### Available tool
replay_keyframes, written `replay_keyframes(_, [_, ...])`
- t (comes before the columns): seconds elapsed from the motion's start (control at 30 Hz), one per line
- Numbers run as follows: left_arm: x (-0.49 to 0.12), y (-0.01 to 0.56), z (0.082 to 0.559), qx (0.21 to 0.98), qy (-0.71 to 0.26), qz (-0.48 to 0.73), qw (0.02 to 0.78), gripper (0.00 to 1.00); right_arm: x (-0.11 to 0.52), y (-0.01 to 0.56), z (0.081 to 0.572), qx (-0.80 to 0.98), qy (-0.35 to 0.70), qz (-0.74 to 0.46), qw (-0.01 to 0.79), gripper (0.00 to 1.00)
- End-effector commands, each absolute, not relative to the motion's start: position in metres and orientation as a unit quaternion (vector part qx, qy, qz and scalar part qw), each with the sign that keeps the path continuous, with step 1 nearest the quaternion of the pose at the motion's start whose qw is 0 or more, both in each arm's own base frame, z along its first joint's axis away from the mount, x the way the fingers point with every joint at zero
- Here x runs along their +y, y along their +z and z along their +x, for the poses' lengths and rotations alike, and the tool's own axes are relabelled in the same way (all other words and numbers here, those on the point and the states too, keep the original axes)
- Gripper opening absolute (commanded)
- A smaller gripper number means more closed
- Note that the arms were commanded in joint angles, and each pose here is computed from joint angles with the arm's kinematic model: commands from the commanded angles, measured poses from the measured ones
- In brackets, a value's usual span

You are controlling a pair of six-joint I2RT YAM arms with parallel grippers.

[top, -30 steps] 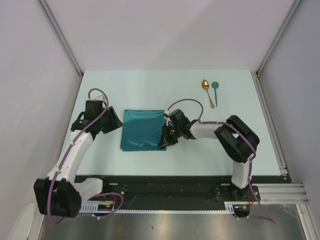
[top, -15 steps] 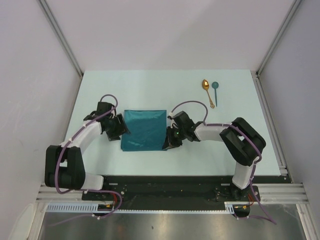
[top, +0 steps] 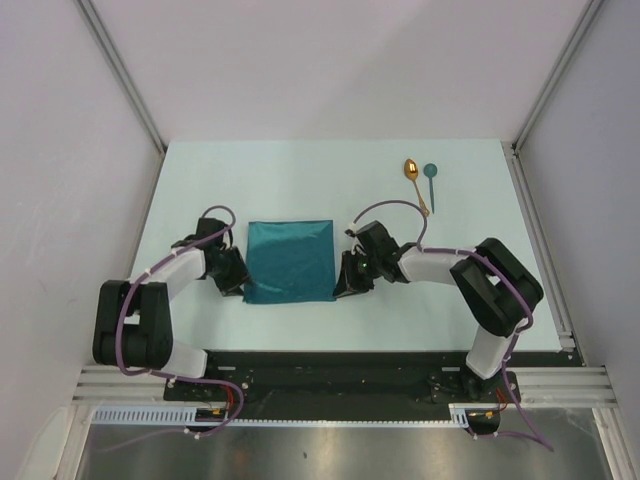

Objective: Fold the napkin into a case and place the utensils inside
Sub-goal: Rotate the square-folded napkin at the center of the board.

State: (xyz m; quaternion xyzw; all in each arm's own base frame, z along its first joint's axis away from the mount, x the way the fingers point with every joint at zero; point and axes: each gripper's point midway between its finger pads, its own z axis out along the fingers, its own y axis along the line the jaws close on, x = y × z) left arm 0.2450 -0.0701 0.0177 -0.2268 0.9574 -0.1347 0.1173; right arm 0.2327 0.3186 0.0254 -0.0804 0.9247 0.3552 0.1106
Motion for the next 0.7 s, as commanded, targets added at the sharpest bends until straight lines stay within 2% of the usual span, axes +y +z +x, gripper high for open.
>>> replay_keyframes(0.0, [-0.072, 0.013, 0.25, 0.954, -0.145, -0.231, 0.122, 0.47, 0.32, 0.061, 0.247, 0.911, 0.371, -0.092, 0.156, 0.29])
replay_keyframes(0.13, [-0.074, 0.003, 0.243, 0.956, -0.15, -0.23, 0.104, 0.45, 0.305, 0.061, 0.257, 0.915, 0.361, -0.08, 0.162, 0.42])
replay_keyframes(0.17, [-0.074, 0.001, 0.242, 0.956, -0.153, -0.228, 0.103, 0.37, 0.303, 0.059, 0.258, 0.916, 0.359, -0.078, 0.161, 0.43])
replay_keyframes(0.23, [-0.076, -0.004, 0.237, 0.955, -0.16, -0.232, 0.095, 0.29, 0.302, 0.058, 0.257, 0.916, 0.358, -0.079, 0.16, 0.48])
replay_keyframes(0.27, [-0.081, -0.004, 0.236, 0.953, -0.175, -0.23, 0.092, 0.19, 0.301, 0.055, 0.256, 0.917, 0.357, -0.078, 0.158, 0.49])
replay_keyframes(0.37, [-0.088, -0.007, 0.231, 0.949, -0.195, -0.234, 0.089, 0.12, 0.3, 0.048, 0.249, 0.919, 0.36, -0.076, 0.145, 0.54])
replay_keyframes(0.53, [-0.099, -0.012, 0.221, 0.942, -0.227, -0.235, 0.084, 0.0, 0.299, 0.043, 0.245, 0.918, 0.363, -0.07, 0.142, 0.56])
replay_keyframes(0.67, [-0.12, -0.013, 0.21, 0.931, -0.266, -0.238, 0.072, 0.0, 0.278, 0.037, 0.25, 0.927, 0.342, -0.05, 0.145, 0.55])
